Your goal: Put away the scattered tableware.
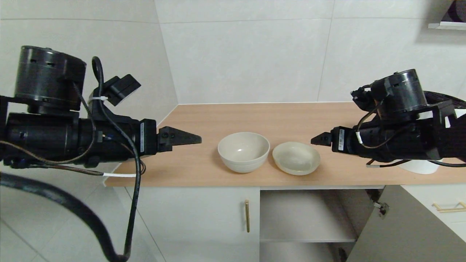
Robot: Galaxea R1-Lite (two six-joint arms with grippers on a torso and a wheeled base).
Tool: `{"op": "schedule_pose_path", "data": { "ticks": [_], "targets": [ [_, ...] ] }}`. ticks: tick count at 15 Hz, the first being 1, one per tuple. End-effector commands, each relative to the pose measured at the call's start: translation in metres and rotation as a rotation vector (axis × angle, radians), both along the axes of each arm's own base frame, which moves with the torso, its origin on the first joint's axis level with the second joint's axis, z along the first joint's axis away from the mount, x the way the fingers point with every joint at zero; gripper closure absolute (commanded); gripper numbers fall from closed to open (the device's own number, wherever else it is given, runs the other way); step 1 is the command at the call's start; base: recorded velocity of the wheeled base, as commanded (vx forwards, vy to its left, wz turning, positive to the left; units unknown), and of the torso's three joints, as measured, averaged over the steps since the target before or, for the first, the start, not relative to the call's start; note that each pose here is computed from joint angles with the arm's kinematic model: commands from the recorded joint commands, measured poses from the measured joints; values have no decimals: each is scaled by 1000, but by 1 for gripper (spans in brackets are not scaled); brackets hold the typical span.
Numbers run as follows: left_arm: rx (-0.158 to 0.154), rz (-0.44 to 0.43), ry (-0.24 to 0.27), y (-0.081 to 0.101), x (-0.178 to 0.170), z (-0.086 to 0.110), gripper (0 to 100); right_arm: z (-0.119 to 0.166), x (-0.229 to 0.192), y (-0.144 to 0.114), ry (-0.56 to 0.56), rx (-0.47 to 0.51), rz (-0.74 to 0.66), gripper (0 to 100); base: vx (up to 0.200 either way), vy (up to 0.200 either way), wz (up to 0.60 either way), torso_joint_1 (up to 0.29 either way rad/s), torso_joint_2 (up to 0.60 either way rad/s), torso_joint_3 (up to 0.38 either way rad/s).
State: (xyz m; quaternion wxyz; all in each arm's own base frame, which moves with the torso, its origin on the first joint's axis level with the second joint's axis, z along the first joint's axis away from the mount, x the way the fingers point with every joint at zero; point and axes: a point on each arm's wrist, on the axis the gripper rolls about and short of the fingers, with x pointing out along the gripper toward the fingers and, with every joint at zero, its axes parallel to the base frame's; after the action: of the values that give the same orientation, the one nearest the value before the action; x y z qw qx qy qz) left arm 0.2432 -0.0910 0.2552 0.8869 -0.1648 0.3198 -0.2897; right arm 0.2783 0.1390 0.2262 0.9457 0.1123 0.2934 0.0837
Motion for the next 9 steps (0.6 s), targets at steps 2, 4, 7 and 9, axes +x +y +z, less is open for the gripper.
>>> {"op": "schedule_pose_path", "data": {
  "ticks": [2, 4, 7, 9],
  "targets": [
    [-36, 104, 151, -19, 29, -14, 0, -15, 12, 4, 43, -18, -11, 0, 0, 0, 0, 0, 0, 0],
    [7, 221, 177, -39, 49, -26, 0, -21, 17, 7, 49, -18, -16, 0, 0, 0, 0, 0, 0, 0],
    [53, 323, 198, -70, 69, -45, 0, -26, 23, 9, 44, -4, -29, 0, 0, 0, 0, 0, 0, 0],
    [29, 334, 230, -80, 77, -51, 0, -28, 22, 8, 51, -8, -30, 0, 0, 0, 0, 0, 0, 0]
  ]
}}
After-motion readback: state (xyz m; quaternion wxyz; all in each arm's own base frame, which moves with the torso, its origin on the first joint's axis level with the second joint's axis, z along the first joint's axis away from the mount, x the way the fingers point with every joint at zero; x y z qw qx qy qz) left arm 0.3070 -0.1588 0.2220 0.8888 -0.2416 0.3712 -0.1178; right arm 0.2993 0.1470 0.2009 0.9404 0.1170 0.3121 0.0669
